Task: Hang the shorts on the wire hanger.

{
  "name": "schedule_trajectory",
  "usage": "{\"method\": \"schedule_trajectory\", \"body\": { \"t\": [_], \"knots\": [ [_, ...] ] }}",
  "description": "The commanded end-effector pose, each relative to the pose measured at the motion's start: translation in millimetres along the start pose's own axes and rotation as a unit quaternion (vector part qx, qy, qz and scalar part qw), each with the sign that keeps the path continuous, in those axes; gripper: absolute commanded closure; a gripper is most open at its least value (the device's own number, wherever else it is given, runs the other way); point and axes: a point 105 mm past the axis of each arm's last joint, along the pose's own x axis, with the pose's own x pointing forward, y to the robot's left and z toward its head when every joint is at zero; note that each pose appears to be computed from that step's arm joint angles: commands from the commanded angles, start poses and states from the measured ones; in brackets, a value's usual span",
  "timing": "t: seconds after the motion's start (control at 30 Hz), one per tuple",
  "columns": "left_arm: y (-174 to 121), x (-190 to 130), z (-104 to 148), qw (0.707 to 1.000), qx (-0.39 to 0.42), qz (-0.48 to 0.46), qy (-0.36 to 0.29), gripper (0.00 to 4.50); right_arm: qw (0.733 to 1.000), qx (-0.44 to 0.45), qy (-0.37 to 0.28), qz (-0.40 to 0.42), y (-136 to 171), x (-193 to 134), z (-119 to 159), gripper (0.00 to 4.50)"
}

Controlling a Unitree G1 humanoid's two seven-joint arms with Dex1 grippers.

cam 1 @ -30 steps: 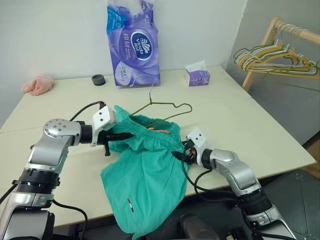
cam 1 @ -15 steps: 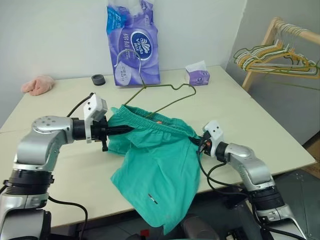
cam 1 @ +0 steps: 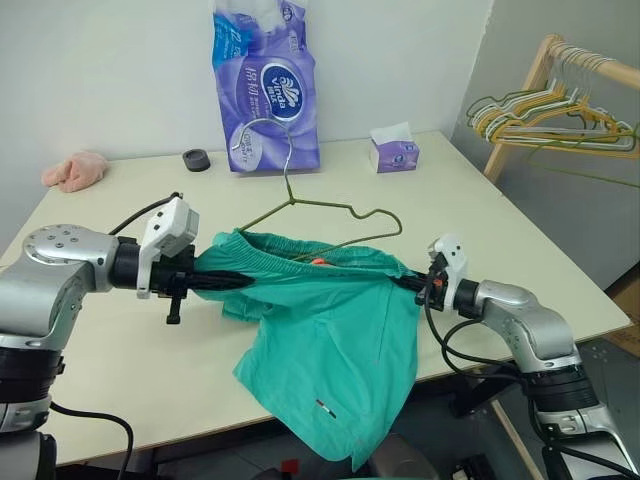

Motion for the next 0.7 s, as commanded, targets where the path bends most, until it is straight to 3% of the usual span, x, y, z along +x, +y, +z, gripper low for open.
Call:
{"method": "schedule_trajectory", "body": {
  "t": [0.03,0.27,0.53,0.7],
  "knots": [
    [-4,-12,-1,0.999,0.016,-0.005,0.03,4.5,0.999,0.0,-0.003,-0.034,-17,-15,9,4.49],
    [-1,-17,-22,0.995,0.035,0.0,0.09,4.5,1.0,0.005,0.001,-0.022,-16,-21,13,4.49],
    [20,-16,-31,0.992,0.058,0.058,0.101,4.5,1.0,-0.01,0.013,0.013,-4,-27,16,4.49],
    [16,-11,-45,0.988,0.072,0.047,0.132,4.5,0.994,-0.089,0.047,0.041,5,-32,25,4.49]
  ]
}}
